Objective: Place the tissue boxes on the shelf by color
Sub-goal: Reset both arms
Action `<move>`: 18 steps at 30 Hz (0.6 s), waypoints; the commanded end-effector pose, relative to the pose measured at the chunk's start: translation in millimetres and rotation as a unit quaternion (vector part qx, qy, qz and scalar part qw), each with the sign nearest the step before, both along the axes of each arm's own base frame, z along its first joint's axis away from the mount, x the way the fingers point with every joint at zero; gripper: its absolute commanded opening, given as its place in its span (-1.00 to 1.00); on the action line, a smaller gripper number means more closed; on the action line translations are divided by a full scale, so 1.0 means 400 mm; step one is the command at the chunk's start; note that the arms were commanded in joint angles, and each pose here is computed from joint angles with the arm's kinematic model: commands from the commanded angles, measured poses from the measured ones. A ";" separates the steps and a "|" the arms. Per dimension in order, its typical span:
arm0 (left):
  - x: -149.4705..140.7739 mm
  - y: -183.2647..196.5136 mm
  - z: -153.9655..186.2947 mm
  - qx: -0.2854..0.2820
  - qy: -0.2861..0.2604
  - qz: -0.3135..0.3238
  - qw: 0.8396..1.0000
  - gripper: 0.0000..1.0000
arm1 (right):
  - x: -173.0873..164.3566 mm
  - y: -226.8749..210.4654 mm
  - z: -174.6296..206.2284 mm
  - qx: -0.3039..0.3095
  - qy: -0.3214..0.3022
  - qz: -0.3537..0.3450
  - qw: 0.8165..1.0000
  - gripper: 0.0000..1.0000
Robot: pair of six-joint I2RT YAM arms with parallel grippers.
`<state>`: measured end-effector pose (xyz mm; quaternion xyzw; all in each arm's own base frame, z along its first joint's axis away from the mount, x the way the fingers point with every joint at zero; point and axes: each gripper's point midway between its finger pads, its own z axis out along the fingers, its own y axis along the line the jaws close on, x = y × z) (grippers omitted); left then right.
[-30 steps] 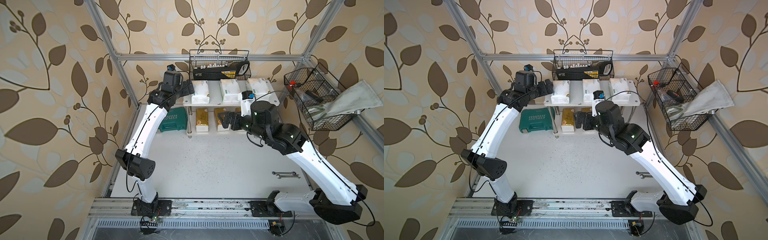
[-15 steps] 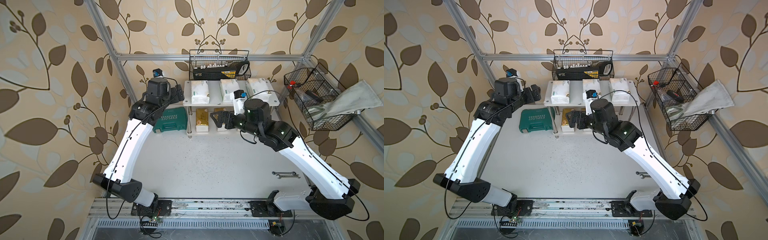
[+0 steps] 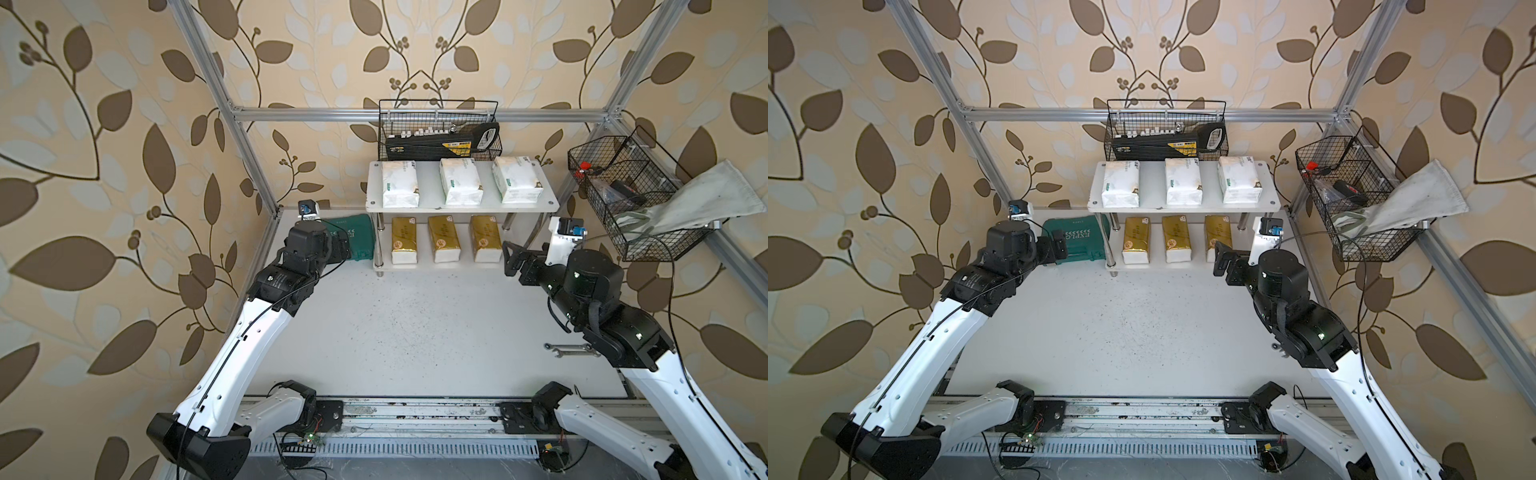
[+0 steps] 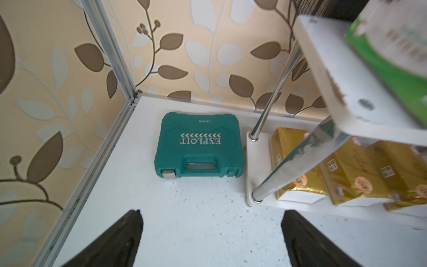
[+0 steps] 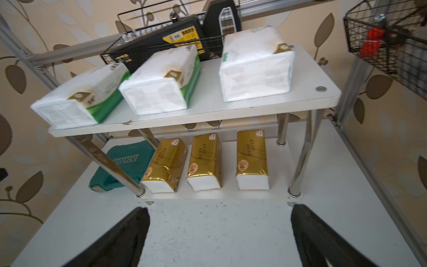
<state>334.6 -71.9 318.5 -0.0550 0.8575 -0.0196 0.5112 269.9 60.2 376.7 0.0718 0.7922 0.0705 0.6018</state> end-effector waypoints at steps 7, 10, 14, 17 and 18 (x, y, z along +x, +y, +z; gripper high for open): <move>0.008 0.030 -0.030 0.031 -0.074 0.011 0.997 0.98 | 0.046 -0.164 -0.133 -0.066 -0.003 -0.147 0.987 0.98; 0.003 0.048 -0.046 0.057 -0.093 0.015 0.994 0.98 | 0.069 -0.206 -0.210 -0.076 0.019 -0.176 0.981 0.98; 0.007 0.087 -0.097 0.074 -0.096 0.037 0.992 0.98 | 0.084 -0.248 -0.272 -0.091 0.014 -0.222 0.971 0.98; 0.023 0.123 -0.158 0.076 -0.083 0.058 0.992 0.98 | 0.092 -0.278 -0.312 -0.116 0.030 -0.251 0.961 0.98; 0.030 0.136 -0.184 0.078 -0.073 0.066 0.992 0.98 | 0.092 -0.290 -0.324 -0.127 0.035 -0.265 0.955 0.98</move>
